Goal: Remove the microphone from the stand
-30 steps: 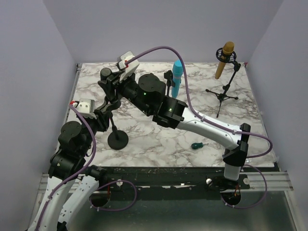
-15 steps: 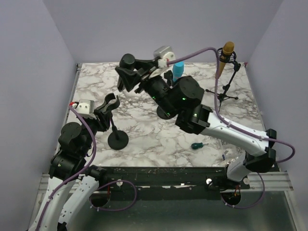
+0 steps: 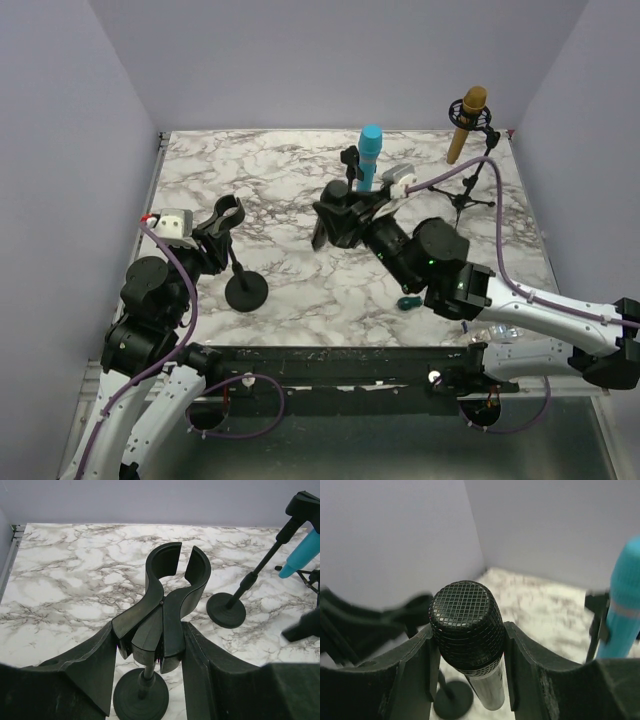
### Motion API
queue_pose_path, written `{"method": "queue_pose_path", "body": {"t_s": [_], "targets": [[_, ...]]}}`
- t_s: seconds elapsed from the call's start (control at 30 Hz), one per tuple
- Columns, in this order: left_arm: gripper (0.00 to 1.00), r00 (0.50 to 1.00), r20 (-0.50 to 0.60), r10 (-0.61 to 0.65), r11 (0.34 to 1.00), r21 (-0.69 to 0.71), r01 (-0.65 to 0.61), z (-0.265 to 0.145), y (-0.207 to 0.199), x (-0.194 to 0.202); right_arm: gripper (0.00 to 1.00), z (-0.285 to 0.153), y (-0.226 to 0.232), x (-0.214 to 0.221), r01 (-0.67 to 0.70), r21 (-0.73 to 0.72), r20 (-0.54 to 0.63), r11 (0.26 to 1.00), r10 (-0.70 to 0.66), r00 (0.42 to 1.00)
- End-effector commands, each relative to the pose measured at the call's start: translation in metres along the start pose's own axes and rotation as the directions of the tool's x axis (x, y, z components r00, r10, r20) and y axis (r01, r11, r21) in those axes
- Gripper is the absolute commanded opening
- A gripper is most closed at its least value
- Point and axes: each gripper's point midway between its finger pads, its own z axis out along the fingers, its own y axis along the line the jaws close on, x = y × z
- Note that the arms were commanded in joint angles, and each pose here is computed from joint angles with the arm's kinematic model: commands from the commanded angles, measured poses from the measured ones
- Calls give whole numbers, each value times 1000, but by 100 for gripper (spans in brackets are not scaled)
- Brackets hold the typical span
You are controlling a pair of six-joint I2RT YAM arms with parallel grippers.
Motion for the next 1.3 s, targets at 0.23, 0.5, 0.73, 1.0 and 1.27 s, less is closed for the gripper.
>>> {"method": "queue_pose_path", "body": {"t_s": [0.23,0.5,0.73,1.0,1.27], "targets": [[26,994,-96,-53,998,-28,51,-2,3,24,1,-95,-44,205,-144,207,-462,968,227,857],[56,994,-94,-60,998,-40,57,-3,4,21,1,-88,-41,251,28,191,-621,981,99,777],[93,994,-86,-60,998,-38,57,-10,4,12,1,-79,-67,270,348,168,-734,922,-119,668],[98,998,-41,-51,998,-48,49,-25,7,-6,1,-92,-93,296,581,63,-842,811,-269,467],[99,998,-9,-58,997,-49,58,-36,8,-17,1,-98,-96,347,588,-45,-882,807,-308,356]]}}
